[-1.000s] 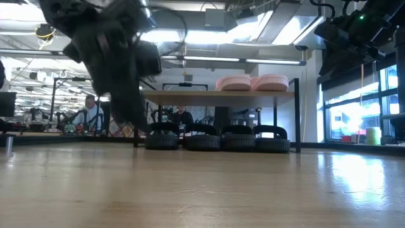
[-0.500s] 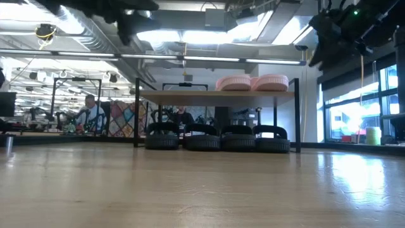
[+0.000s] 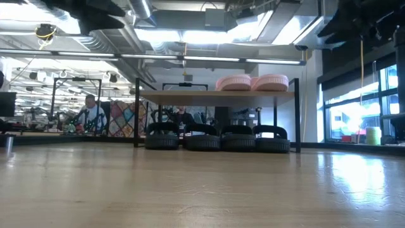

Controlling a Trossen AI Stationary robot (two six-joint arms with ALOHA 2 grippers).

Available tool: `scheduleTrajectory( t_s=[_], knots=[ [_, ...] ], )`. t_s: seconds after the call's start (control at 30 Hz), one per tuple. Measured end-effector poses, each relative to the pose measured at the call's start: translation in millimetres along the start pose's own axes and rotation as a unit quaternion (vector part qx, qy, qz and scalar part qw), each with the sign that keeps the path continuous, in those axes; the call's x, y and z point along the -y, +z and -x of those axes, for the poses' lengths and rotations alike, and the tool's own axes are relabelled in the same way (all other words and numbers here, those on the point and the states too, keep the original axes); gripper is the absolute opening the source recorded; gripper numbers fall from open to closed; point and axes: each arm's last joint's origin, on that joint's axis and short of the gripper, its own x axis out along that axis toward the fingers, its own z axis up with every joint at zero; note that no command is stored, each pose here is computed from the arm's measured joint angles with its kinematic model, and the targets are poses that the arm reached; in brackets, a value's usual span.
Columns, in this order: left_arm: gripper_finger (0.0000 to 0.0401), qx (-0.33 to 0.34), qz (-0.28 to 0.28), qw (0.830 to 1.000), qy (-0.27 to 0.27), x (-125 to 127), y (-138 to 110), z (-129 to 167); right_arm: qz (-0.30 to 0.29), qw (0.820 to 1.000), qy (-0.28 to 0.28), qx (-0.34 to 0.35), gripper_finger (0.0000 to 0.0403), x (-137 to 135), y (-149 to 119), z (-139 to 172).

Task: Pick and place slides into the shelf
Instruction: Return to Home Position

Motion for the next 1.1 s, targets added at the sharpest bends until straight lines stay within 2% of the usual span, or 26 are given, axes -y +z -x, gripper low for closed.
scheduleTrajectory(
  t_s=[0.13, 0.37, 0.63, 0.8, 0.9, 1.0, 1.1],
  knots=[
    [0.0204, 0.023, 0.005, 0.999, 0.023, -6, -3, 11, 0.006, 0.997, 0.05, 0.059, 0.0179, 3, -6, 3],
    [0.0204, 0.05, 0.038, 0.997, 0.034, -17, -40, 22, 0.006, 0.984, 0.129, 0.12, 0.0179, 7, -29, 0],
    [0.0204, 0.092, 0.084, 0.991, 0.043, -28, -79, 29, -0.004, 0.976, 0.153, 0.156, 0.0179, 18, -47, 3],
    [0.0204, 0.084, 0.083, 0.992, 0.047, -28, -87, 24, -0.014, 0.968, 0.183, 0.172, 0.0179, 23, -57, 4],
    [0.0204, 0.061, 0.073, 0.994, 0.05, -28, -97, 20, 0.0, 0.967, 0.187, 0.173, 0.0179, 21, -61, 1],
    [0.0204, 0.071, 0.074, 0.994, 0.046, -27, -99, 18, 0.004, 0.965, 0.188, 0.185, 0.0179, 19, -65, -3],
    [0.0204, 0.054, 0.067, 0.995, 0.047, -27, -111, 12, -0.006, 0.961, 0.191, 0.201, 0.0179, 16, -70, -8]
  ],
)
